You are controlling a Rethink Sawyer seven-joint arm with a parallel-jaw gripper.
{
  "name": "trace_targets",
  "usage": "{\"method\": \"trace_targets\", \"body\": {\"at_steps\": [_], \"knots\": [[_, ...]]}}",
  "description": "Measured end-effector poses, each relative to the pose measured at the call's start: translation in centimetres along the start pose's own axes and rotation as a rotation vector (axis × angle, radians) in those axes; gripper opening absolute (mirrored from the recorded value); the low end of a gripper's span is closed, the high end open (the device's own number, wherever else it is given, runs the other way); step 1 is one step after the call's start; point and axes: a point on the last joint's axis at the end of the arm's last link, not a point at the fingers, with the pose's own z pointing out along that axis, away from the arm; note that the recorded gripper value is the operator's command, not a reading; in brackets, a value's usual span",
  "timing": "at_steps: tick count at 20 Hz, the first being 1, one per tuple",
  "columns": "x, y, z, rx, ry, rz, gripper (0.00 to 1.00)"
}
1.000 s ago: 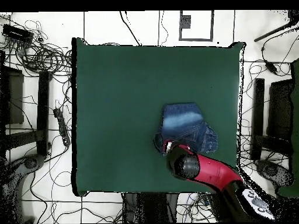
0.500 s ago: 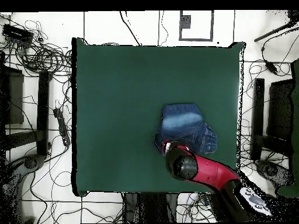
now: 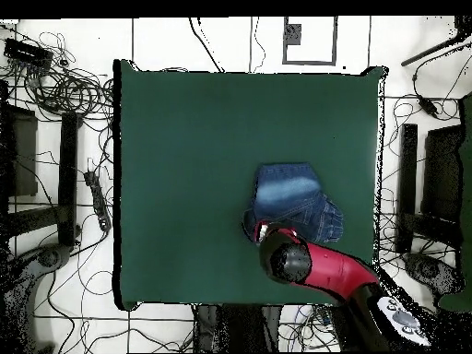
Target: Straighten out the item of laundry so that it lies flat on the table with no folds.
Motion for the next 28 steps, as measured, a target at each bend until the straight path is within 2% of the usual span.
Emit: {"method": "trace_targets", "body": {"at_steps": [6, 14, 28], "knots": [[-0.6, 0.0, -1.3, 0.008, 0.028, -0.008, 1.0], [-1.9, 0.5, -1.3, 0.01, 0.012, -0.01, 1.0], [-3.8, 1.6, -1.4, 0.003, -0.004, 0.042, 1.0]]}}
